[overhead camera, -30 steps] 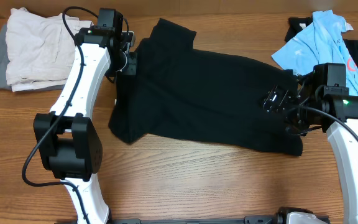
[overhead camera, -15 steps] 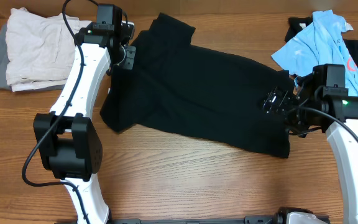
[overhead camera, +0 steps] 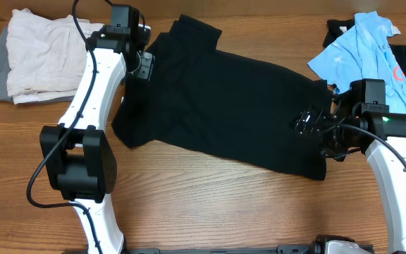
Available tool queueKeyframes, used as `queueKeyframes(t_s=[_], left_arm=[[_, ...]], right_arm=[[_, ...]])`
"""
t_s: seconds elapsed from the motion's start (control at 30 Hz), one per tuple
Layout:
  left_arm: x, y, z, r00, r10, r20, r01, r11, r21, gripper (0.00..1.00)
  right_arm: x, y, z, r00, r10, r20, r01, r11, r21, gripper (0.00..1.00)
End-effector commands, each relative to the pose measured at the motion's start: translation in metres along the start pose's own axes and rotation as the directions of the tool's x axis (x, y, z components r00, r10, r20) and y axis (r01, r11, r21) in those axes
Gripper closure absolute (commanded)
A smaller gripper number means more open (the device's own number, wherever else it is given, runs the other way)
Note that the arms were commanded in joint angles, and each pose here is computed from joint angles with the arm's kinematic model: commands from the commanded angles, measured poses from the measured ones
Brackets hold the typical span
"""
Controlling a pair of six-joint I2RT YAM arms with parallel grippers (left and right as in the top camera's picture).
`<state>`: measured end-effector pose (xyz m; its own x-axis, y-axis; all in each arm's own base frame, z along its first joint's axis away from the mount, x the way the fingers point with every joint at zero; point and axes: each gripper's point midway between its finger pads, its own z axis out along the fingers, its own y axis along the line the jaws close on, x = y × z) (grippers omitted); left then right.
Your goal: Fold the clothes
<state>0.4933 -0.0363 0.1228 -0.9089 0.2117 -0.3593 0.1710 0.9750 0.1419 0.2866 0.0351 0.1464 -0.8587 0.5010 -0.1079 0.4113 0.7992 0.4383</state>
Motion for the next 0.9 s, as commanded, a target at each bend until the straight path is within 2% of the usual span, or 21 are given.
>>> queueKeyframes(t_s=[0.0,0.17,0.27,0.4,0.67,0.87], left_arm=[[-0.001,-0.002,-0.016,0.998,-0.052,-0.025,0.052,0.999,-0.003,0.34],[0.06,-0.035,-0.019,0.963,-0.002,-0.27,0.052,0.982,0.18,0.33],[0.093,-0.042,-0.015,0.924,0.014,-0.383,0.067,0.978,0.199,0.33],[0.133,-0.036,-0.004,0.861,-0.024,-0.508,0.104,0.986,0.131,0.31],[0.169,-0.02,0.019,0.817,-0.056,-0.574,0.138,0.985,0.1,0.32],[0.168,-0.017,0.033,0.84,-0.067,-0.539,0.167,0.976,0.139,0.35]], right_arm=[[0.0,-0.001,-0.001,1.0,-0.005,0.006,0.005,1.0,0.003,0.0],[0.002,0.003,-0.001,1.0,-0.006,-0.002,0.006,1.0,-0.018,0.0],[0.002,0.004,-0.001,1.0,-0.006,-0.006,0.006,1.0,-0.024,0.0],[0.003,0.004,-0.001,1.0,-0.006,-0.007,0.006,1.0,-0.023,0.0],[0.002,0.004,-0.001,1.0,-0.011,-0.004,0.011,1.0,-0.022,0.0],[0.001,0.004,-0.001,1.0,-0.018,-0.001,0.018,1.0,-0.022,0.0]])
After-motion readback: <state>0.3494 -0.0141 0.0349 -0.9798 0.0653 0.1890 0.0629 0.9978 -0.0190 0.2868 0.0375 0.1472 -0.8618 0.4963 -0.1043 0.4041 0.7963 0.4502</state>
